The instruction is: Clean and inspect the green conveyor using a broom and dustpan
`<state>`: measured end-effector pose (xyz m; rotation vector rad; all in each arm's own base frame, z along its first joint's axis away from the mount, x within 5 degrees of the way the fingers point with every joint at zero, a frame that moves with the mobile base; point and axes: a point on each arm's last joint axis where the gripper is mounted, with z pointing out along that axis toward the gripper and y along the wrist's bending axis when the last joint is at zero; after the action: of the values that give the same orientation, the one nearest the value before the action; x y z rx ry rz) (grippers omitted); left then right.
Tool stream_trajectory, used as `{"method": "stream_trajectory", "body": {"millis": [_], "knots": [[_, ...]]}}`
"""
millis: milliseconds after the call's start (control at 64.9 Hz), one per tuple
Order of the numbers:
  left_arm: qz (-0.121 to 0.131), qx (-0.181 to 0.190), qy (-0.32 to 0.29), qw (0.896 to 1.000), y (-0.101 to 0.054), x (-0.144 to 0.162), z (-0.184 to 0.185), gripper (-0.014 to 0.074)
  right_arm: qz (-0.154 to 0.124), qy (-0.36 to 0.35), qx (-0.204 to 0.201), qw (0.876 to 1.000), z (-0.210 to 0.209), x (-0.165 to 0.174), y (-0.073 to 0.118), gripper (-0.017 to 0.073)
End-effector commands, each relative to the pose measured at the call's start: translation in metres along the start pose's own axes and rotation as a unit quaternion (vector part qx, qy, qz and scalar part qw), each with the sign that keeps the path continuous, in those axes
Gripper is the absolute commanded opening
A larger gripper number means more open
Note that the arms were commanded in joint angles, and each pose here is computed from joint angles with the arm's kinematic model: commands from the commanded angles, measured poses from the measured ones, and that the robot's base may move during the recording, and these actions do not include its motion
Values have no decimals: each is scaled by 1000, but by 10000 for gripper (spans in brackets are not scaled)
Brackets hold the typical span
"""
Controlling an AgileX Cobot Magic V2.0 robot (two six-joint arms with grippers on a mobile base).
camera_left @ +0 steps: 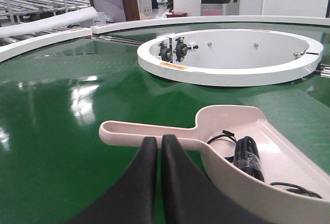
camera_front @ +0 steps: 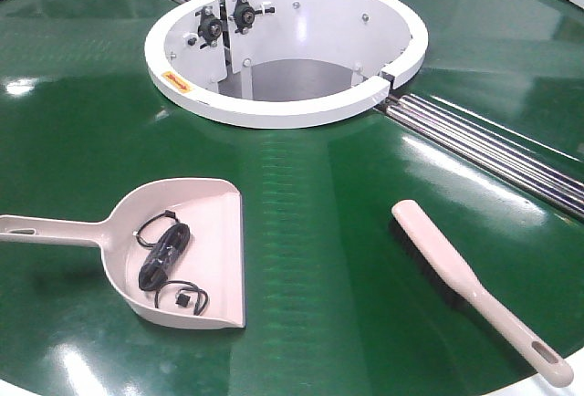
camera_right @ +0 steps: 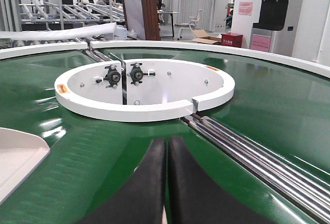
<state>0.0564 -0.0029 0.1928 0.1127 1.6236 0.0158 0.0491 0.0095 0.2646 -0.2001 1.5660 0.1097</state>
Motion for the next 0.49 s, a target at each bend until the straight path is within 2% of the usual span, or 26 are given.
{"method": "stream_trajectory", "body": {"millis": [0, 154, 216, 385, 477], "knots": [[-11, 0, -35, 999, 0, -4, -1, -6, -1, -46, 3, 999, -1, -15, -1, -8], [-11, 0, -35, 999, 0, -4, -1, -6, -4, -45, 6, 999, -1, -15, -1, -8], [-11, 0, -35, 999, 0, -4, -1, -6, -15, -42, 27, 999, -1, -15, -3, -8], [-11, 0, -35, 999, 0, -4, -1, -6, 15, -21, 89, 996, 2, -3, -9, -8], [-11, 0, -35, 999, 0, -4, -1, -6, 11, -21, 96, 995, 7, 17, -10, -8]]}}
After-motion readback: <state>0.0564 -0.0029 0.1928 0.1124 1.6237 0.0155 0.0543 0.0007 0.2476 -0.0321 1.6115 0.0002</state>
